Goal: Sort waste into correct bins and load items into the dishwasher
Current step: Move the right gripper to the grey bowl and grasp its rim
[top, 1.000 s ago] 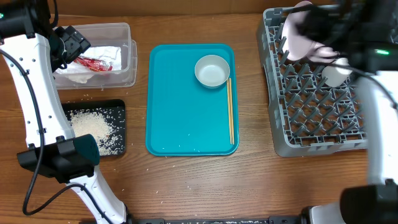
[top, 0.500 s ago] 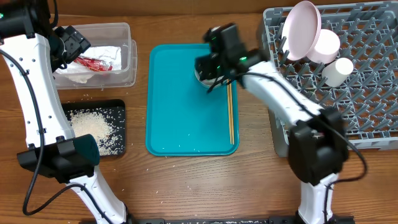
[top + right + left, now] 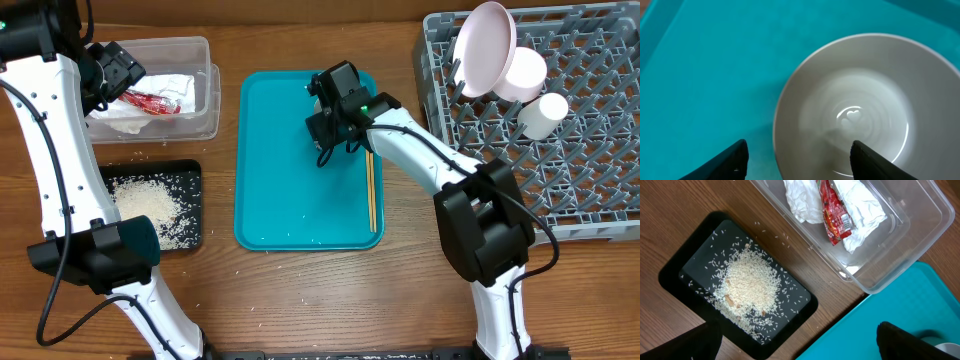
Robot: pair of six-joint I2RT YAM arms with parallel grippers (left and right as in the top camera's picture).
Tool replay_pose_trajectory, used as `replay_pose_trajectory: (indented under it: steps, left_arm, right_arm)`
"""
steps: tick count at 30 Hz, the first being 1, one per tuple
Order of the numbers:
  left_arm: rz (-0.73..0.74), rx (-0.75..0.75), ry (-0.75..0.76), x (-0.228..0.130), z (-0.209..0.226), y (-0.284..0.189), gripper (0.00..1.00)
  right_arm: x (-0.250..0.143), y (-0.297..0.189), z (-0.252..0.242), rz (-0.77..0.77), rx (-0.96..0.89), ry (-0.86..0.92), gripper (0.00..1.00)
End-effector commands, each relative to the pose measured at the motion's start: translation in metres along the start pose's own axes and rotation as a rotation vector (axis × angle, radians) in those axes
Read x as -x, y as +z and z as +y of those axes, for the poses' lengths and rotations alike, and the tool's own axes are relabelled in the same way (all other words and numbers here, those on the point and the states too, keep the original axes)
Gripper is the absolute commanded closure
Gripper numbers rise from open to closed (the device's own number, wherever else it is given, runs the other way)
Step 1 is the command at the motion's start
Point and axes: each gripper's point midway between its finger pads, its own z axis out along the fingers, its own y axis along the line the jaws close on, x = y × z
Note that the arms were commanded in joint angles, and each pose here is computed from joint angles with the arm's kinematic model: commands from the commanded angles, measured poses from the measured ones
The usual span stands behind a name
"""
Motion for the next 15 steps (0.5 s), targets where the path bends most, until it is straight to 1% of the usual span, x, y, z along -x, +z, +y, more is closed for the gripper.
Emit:
replay_pose_trajectory:
  steps: [1, 5, 8, 9, 12, 15]
  left_arm:
    - [-0.01, 0.002, 0.01, -0.001, 0.0, -0.004, 0.0]
    - [-0.01, 0.002, 0.01, -0.001, 0.0, -0.004, 0.0]
    - [-0.01, 0.002, 0.01, -0.001, 0.0, -0.004, 0.0]
    - [-0.01, 0.002, 0.01, -0.001, 0.0, -0.004, 0.0]
    - [-0.01, 0.002, 0.01, -0.001, 0.0, -0.004, 0.0]
    - [-0.01, 0.002, 0.01, -0.001, 0.0, -0.004, 0.0]
  right_arm:
    - [-0.014, 0.014, 0.005, 0.043, 0.0, -0.016, 0.34]
    - [-0.02, 0.015, 0.012, 0.065, 0.009, -0.023, 0.39]
    - [-0.02, 0.015, 0.019, 0.064, 0.015, -0.03, 0.52]
    - [-0.02, 0.015, 0.021, 0.064, 0.017, -0.034, 0.59]
    - [-0.019, 0.013, 0.026, 0.06, 0.022, -0.041, 0.74]
    - [-0.01, 0.003, 0.031, 0.045, 0.025, -0.034, 0.86]
